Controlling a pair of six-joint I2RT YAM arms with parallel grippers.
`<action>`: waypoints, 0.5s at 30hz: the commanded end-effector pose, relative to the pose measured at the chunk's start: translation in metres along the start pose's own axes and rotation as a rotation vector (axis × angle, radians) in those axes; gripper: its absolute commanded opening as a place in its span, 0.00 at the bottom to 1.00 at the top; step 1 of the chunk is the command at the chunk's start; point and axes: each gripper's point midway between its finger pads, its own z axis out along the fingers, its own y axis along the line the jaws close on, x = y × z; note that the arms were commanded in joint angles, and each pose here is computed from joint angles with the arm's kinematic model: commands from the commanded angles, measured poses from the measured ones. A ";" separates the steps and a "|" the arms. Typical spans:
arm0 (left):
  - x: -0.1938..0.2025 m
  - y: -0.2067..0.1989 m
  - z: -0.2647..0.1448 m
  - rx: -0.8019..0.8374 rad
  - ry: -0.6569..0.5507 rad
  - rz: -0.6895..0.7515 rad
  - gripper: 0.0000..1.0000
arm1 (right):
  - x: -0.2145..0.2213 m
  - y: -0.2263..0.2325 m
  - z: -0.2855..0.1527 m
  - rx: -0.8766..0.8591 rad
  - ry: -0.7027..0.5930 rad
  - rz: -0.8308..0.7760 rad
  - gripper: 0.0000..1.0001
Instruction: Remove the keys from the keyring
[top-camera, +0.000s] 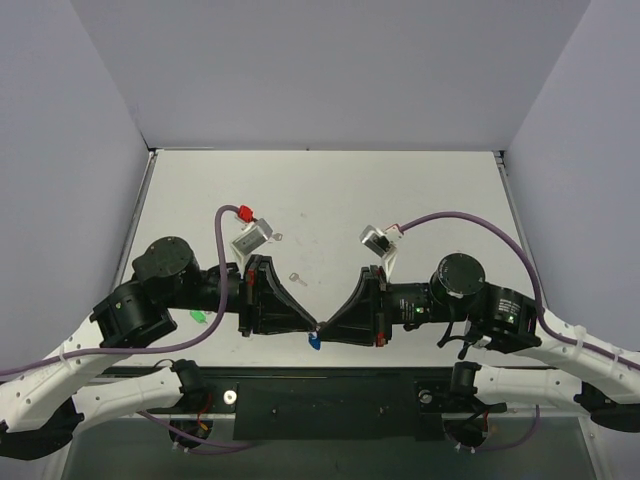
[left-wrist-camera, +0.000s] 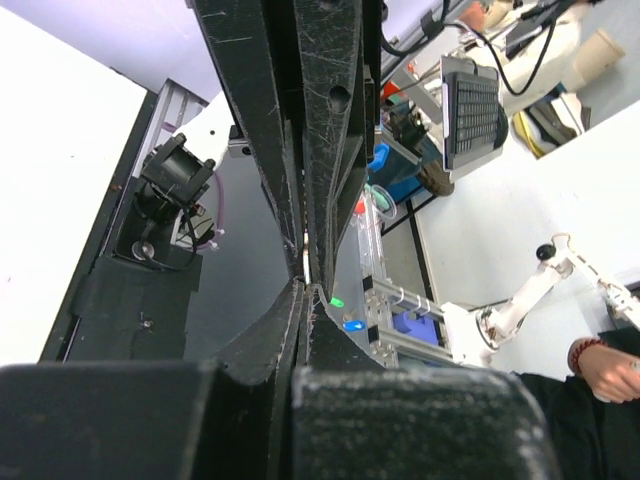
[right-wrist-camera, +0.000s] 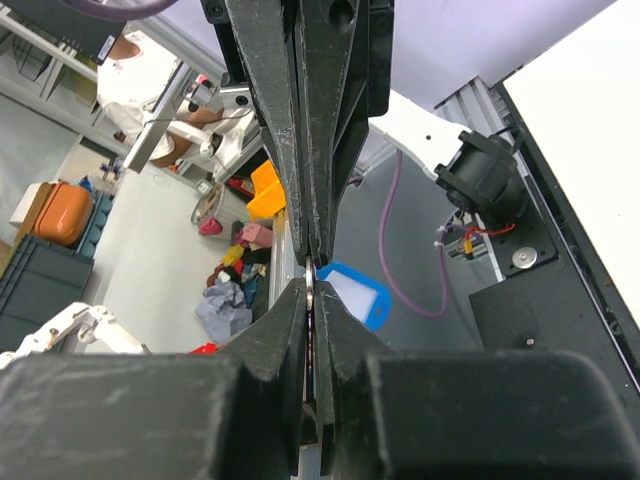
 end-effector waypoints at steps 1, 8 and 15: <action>-0.017 0.006 0.005 -0.026 -0.102 -0.042 0.00 | -0.033 0.017 -0.005 -0.040 -0.157 -0.055 0.00; -0.040 0.015 0.007 -0.056 -0.259 -0.154 0.00 | -0.046 0.011 -0.009 -0.016 -0.251 -0.056 0.00; -0.058 0.013 0.004 -0.046 -0.369 -0.225 0.00 | -0.053 0.004 -0.009 0.004 -0.312 -0.042 0.00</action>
